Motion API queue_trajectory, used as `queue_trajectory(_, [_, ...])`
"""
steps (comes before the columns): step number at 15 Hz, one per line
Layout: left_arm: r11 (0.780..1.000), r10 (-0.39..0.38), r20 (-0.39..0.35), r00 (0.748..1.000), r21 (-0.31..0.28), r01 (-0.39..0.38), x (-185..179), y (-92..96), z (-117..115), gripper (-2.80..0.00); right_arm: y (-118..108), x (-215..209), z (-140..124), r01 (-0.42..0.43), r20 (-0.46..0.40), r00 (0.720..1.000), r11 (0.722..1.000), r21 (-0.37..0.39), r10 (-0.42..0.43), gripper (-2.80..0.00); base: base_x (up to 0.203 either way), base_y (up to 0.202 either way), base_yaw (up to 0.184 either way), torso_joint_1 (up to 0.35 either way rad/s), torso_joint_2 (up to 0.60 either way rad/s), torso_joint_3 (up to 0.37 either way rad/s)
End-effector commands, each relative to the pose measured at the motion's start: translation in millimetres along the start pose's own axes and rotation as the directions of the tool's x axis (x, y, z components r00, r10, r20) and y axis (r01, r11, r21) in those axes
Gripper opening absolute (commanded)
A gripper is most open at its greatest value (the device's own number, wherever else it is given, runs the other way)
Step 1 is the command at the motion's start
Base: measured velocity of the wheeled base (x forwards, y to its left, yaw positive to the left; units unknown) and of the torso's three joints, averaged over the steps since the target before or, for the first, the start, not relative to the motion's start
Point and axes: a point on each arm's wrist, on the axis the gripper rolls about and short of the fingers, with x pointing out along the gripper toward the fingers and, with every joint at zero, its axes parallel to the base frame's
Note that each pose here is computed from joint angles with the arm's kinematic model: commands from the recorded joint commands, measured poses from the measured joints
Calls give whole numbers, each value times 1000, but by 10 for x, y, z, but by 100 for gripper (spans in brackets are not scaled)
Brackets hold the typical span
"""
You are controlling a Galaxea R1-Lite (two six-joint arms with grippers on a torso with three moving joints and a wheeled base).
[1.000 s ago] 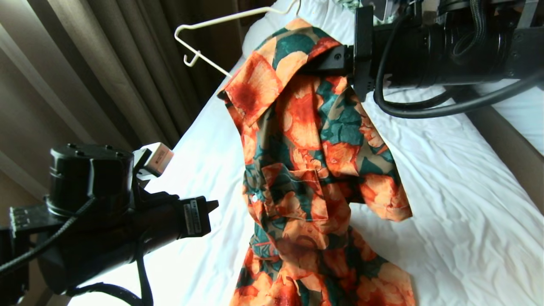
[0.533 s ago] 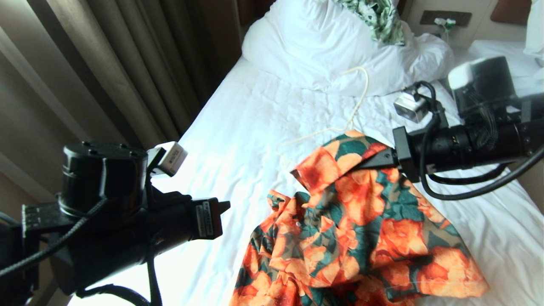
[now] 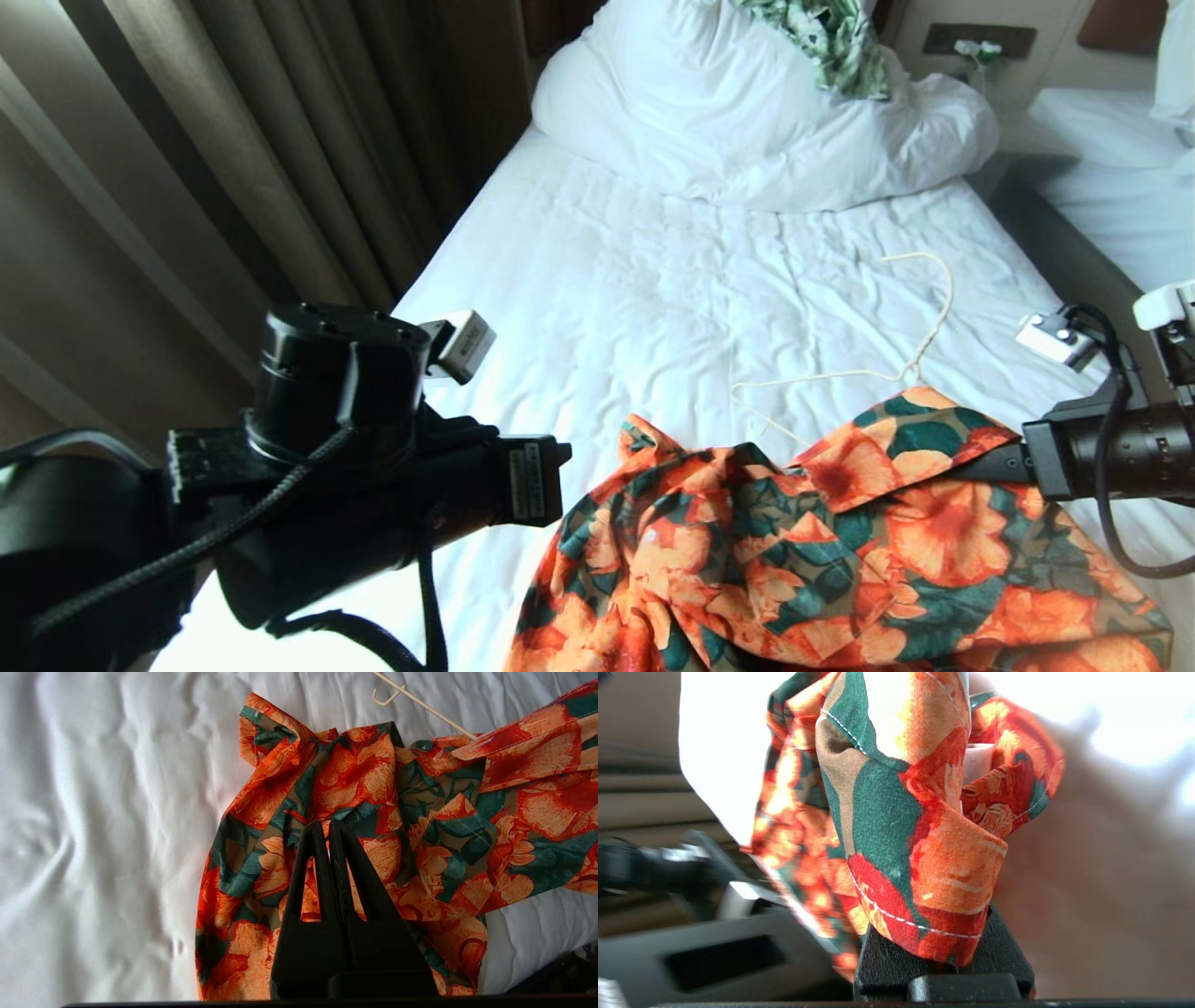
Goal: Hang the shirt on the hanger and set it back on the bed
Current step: Hook the other side of the shirt onto the hanger
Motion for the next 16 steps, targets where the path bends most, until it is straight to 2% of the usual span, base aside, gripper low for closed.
queue_trajectory(1, [1000, 1, -57, 998, 19, 0, 219, -92, -99, -280, -175, -148, -93, 33, 35, 999, 995, -95, -30, -280, 0, 0, 0, 0, 0, 0])
queue_trajectory(2, [1000, -4, -81, 997, 29, 6, 331, -165, -144, -280, -305, -219, -161, 30, 69, 997, 984, -176, -18, -280, 0, 0, 0, 0, 0, 0])
queue_trajectory(4, [999, -19, -98, 995, 42, 24, 525, -324, -169, -280, -563, -276, -262, -10, 164, 984, 935, -354, 73, -280, 0, 0, 0, 0, 0, 0])
queue_trajectory(5, [998, -34, -95, 995, 45, 39, 591, -410, -158, -280, -662, -272, -268, -2, 190, 979, 924, -382, 81, -280, 0, 0, 0, 0, 0, 0])
queue_trajectory(9, [996, -48, -124, 991, 73, 57, 866, -622, -254, -280, -940, -306, -262, 88, 244, 969, 894, -439, 25, -280, 0, 0, 0, 0, 0, 0])
queue_trajectory(13, [993, -57, -144, 988, 91, 71, 1173, -804, -356, -280, -1054, -223, -313, 87, 235, 972, 884, -460, 27, -280, 0, 0, 0, 0, 0, 0])
queue_trajectory(16, [990, -89, -122, 989, 94, 101, 1331, -994, -331, -280, -1199, -190, -380, 96, 224, 975, 885, -455, 9, -280, 0, 0, 0, 0, 0, 0])
